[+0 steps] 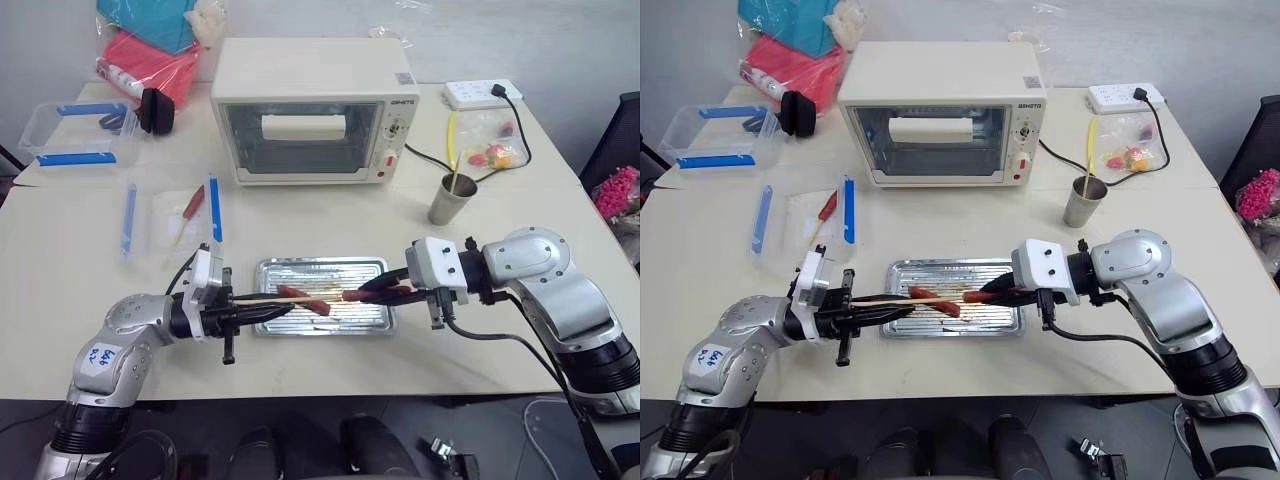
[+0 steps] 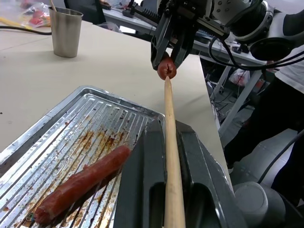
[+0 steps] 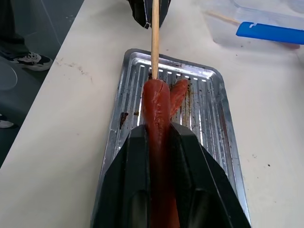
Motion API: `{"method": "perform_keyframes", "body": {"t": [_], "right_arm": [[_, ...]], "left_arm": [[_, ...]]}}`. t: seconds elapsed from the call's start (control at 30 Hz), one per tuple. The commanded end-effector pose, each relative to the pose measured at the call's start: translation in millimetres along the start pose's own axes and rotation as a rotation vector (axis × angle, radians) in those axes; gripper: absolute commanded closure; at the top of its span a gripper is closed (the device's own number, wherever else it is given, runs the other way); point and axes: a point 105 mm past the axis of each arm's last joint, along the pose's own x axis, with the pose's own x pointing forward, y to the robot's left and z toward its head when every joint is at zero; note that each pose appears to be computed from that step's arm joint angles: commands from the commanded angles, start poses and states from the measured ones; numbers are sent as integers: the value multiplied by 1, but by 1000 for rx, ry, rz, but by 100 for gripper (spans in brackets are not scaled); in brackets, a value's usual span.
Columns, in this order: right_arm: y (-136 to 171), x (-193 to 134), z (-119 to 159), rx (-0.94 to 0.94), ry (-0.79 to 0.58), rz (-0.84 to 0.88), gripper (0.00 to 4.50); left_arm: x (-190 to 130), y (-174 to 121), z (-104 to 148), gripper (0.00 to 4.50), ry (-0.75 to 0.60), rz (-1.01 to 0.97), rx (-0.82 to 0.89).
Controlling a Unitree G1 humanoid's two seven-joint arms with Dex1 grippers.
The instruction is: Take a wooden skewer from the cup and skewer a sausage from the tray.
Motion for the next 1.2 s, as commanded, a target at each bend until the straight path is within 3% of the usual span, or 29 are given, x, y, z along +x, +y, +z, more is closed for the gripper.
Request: {"method": "perform_keyframes", "body": {"t": [0.03, 0.6, 0.93, 1.2], "right_arm": [[7, 7, 16, -56, -54, 39, 410], [11, 10, 19, -56, -67, 62, 410], [11, 6, 13, -50, -47, 51, 410], [11, 11, 20, -69, -66, 64, 410]], "left_arm": [[12, -4, 4, 450, -20, -42, 31], [28, -4, -1, 450, -26, -84, 18], [6, -2, -7, 450, 24, -48, 16], [25, -6, -8, 450, 12, -104, 22]]}}
